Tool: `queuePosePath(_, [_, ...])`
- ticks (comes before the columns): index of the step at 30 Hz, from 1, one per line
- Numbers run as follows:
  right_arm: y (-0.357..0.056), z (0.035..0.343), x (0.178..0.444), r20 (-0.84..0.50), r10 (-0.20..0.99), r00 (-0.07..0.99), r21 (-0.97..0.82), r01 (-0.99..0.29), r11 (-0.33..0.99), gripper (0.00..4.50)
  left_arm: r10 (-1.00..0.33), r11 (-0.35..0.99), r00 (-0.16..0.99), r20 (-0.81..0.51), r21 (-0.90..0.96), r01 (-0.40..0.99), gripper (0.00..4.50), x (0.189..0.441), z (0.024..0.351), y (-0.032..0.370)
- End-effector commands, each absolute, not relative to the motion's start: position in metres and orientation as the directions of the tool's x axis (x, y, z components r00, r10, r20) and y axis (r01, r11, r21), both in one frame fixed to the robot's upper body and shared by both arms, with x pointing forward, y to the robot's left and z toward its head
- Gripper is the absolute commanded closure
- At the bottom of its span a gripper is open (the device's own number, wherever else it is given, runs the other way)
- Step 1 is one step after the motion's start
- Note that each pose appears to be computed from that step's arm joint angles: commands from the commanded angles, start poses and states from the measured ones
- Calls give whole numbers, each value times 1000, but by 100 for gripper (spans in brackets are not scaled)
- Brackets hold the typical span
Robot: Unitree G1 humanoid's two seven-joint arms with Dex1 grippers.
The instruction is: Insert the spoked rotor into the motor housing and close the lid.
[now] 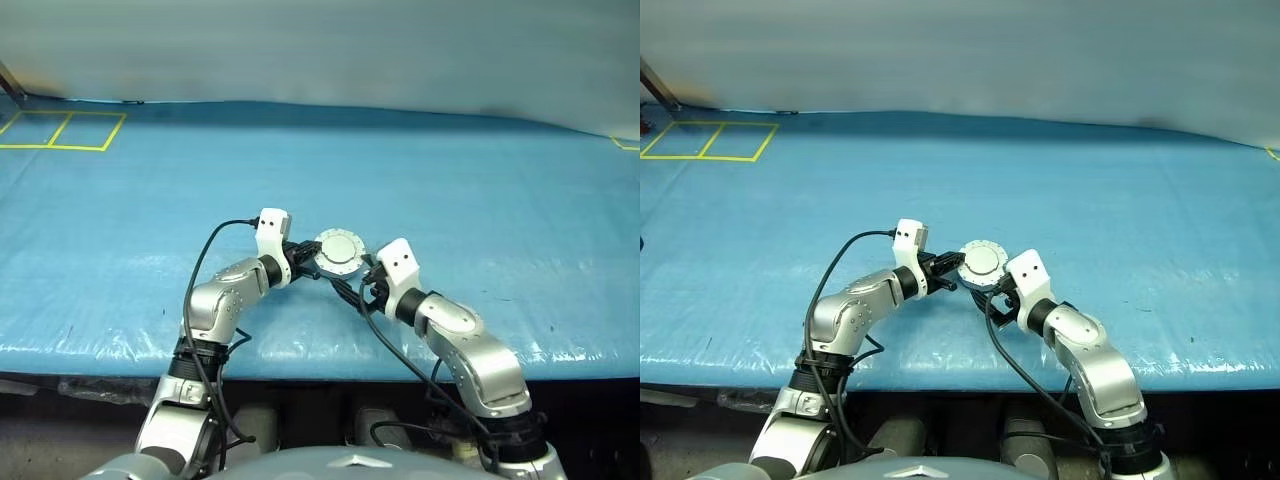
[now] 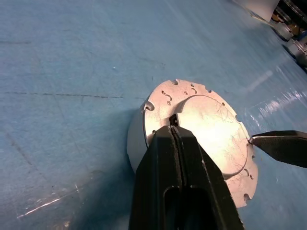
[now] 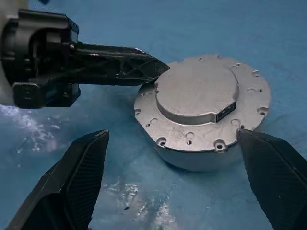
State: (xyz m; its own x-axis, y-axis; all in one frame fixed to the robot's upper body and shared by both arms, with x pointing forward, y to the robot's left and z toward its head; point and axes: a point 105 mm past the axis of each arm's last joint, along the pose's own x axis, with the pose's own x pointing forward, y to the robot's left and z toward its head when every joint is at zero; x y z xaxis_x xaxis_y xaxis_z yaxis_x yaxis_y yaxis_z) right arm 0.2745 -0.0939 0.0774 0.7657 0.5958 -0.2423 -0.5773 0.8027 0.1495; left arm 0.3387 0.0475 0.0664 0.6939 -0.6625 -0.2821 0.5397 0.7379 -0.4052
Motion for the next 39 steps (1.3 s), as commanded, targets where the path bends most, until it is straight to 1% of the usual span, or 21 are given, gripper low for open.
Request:
queuePosePath(1, [-98, 89, 274, -175, 564, 807, 273, -511, 815, 4, -658, 746, 682, -319, -398, 533, 450, 336, 56, 46])
queuePosePath(2, [-98, 86, 274, -178, 555, 812, 308, -490, 816, 4, -660, 745, 681, -317, -398, 536, 450, 336, 57, 46])
queuePosePath(4, [-98, 78, 276, -191, 517, 834, 416, -408, 812, 4, -661, 743, 681, -315, -397, 538, 450, 336, 57, 45])
queuePosePath(7, [-95, 67, 279, -220, 467, 856, 530, -297, 794, 4, -660, 744, 684, -311, -396, 538, 450, 336, 57, 45])
queuePosePath(9, [-93, 61, 285, -225, 426, 876, 631, -202, 749, 4, -662, 743, 683, -310, -392, 543, 450, 335, 57, 44])
queuePosePath(12, [-87, 62, 290, -200, 424, 883, 732, -152, 664, 4, -662, 743, 682, -311, -391, 543, 450, 334, 56, 44])
queuePosePath(18, [-69, 69, 290, -126, 497, 859, 872, -143, 468, 4, -655, 750, 684, -320, -380, 541, 450, 333, 53, 46])
queuePosePath(22, [-58, 73, 285, -96, 539, 837, 912, -142, 384, 4, -651, 753, 689, -319, -384, 534, 450, 333, 52, 48])
queuePosePath(26, [-47, 74, 282, -79, 578, 812, 931, -148, 335, 4, -647, 757, 691, -322, -381, 531, 450, 333, 51, 49])
queuePosePath(30, [-45, 77, 286, -50, 571, 820, 946, -144, 290, 4, -645, 759, 693, -323, -376, 531, 450, 333, 51, 50])
queuePosePath(33, [-51, 74, 291, -44, 527, 849, 966, -98, 240, 63, -643, 761, 693, -326, -372, 532, 450, 332, 50, 50])
queuePosePath(34, [-52, 72, 291, -49, 524, 850, 967, -90, 237, 89, -642, 762, 693, -328, -371, 531, 450, 332, 50, 50])
queuePosePath(39, [-52, 69, 288, -56, 528, 847, 969, -81, 233, 253, -642, 762, 691, -331, -374, 529, 450, 331, 48, 51])
